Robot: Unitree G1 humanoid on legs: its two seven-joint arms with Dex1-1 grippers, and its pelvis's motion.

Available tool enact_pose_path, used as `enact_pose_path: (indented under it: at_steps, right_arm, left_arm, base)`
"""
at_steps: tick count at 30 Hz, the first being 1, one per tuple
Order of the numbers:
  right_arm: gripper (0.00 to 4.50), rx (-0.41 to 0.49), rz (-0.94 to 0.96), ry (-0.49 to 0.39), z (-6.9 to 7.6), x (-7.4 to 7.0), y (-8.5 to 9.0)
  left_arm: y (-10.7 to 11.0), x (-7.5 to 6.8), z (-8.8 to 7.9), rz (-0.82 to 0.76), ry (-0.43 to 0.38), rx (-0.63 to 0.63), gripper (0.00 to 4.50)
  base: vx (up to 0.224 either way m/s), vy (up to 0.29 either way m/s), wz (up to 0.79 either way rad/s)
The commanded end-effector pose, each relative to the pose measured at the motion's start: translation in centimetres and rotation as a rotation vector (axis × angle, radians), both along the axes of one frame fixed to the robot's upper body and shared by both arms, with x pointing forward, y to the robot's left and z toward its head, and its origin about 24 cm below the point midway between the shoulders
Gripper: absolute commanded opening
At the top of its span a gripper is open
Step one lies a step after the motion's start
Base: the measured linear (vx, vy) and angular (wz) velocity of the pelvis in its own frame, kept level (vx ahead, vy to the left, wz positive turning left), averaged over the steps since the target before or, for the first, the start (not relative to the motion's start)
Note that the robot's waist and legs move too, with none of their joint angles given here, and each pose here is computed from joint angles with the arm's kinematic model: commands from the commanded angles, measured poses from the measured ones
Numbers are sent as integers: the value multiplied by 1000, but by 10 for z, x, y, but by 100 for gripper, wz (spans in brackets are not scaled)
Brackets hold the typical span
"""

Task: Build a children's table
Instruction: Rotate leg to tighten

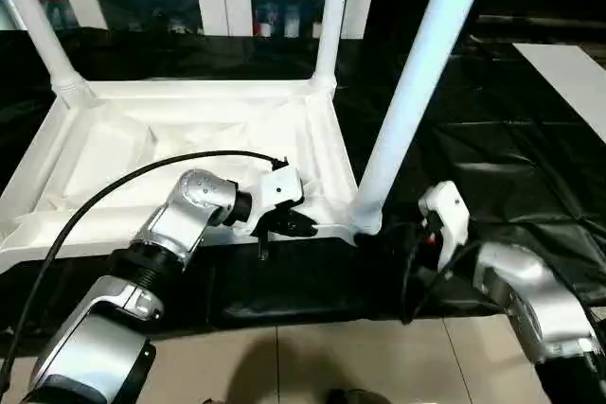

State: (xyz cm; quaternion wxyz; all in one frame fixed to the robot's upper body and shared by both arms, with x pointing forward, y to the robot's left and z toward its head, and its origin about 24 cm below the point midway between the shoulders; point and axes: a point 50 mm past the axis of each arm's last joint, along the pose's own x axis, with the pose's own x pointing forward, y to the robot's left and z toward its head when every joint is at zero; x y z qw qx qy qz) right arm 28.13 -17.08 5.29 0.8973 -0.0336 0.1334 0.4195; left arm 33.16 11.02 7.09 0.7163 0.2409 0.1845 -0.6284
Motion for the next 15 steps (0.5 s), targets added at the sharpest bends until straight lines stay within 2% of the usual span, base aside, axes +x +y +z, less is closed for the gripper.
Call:
enact_pose_path:
  at_steps: [1,7,15]
  right_arm:
    - [443,-4,26,-2,1,4,5]
    - [405,14,38,-14,2,9,10]
    - [321,14,60,-6,-1,10,12]
  left_arm:
    - [0,-8,-16,-11,55,57,0]
    - [2,-10,-16,-19,66,62,0]
    - [6,-11,-16,-6,64,66,0]
  base:
    - [0,0,0]
    - [0,0,0]
    - [0,0,0]
